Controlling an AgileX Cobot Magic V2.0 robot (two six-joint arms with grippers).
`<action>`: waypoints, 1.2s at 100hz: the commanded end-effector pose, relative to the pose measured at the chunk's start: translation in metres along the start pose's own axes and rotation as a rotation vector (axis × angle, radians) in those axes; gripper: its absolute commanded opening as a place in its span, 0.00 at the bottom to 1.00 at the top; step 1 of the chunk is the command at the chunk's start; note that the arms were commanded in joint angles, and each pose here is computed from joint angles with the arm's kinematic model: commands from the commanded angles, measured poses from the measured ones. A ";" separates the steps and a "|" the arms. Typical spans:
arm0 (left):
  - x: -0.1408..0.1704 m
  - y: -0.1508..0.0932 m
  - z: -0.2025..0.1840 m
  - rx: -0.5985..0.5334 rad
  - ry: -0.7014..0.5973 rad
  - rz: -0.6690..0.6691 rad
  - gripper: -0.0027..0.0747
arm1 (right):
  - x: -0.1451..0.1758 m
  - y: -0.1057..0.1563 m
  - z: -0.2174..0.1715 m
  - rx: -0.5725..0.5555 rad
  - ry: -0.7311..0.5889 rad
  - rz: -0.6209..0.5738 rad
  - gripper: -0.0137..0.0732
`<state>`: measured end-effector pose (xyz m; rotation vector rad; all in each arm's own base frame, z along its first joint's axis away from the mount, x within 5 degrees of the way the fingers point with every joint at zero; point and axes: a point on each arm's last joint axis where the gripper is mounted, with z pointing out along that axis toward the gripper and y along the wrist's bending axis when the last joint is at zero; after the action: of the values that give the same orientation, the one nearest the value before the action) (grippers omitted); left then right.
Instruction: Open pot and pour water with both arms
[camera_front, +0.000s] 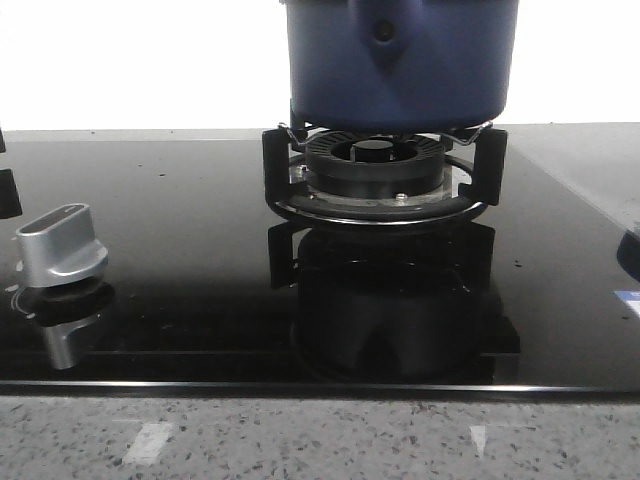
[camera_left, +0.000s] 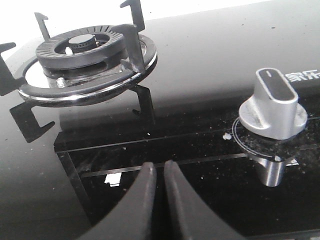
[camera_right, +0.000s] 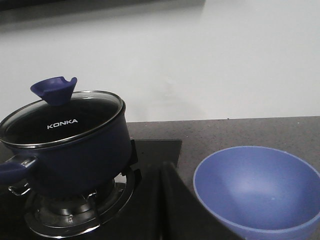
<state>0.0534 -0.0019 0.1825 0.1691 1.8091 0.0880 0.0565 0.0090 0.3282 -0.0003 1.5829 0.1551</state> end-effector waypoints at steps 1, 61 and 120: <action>0.006 -0.001 0.001 -0.007 -0.027 -0.013 0.01 | -0.014 0.000 -0.001 0.010 -0.090 -0.013 0.08; 0.006 -0.001 0.001 -0.007 -0.027 -0.013 0.01 | 0.113 -0.022 0.003 0.174 0.130 0.019 0.08; 0.006 -0.001 0.001 -0.007 -0.027 -0.013 0.01 | 0.153 -0.024 -0.002 0.188 0.208 0.031 0.08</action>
<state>0.0534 -0.0019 0.1824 0.1693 1.8108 0.0879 0.0537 0.0005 0.1802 0.1622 1.8119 0.0465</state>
